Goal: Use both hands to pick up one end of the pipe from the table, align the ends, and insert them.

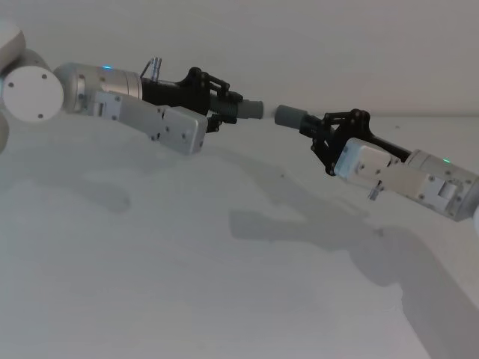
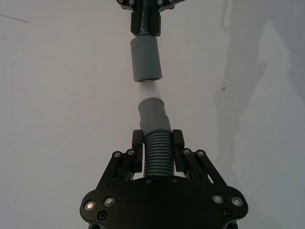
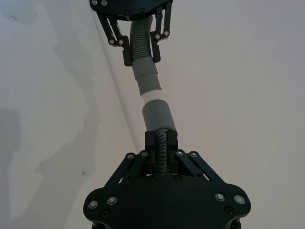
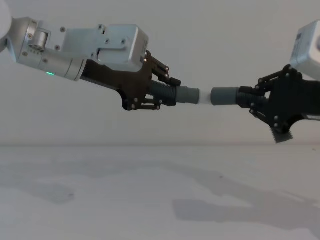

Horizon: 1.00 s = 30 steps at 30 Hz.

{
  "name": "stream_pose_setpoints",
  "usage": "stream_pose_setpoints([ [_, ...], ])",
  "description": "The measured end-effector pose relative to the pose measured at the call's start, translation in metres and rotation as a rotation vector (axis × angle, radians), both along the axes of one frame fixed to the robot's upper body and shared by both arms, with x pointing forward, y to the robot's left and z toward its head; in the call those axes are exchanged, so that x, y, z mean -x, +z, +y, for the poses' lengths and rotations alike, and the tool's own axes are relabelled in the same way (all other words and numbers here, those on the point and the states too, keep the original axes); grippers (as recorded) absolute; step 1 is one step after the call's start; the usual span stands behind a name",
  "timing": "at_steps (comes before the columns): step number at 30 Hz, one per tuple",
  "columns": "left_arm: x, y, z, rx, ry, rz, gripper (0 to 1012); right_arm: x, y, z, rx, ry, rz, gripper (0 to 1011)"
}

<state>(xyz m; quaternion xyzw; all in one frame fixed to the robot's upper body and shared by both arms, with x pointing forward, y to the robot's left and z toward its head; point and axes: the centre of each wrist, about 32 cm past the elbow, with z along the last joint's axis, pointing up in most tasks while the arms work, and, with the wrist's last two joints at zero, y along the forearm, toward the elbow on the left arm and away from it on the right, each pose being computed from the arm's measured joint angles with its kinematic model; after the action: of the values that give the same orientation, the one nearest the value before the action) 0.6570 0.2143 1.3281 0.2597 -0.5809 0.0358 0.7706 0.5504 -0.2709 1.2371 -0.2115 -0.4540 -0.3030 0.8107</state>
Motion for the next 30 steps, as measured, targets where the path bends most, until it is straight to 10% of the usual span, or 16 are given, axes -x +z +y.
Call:
stream_pose_setpoints([
  [30,0.0000,0.0000,-0.0006,0.001,-0.002,0.000,343,-0.0046,0.0014,0.0015,-0.002,-0.012,-0.010,114],
])
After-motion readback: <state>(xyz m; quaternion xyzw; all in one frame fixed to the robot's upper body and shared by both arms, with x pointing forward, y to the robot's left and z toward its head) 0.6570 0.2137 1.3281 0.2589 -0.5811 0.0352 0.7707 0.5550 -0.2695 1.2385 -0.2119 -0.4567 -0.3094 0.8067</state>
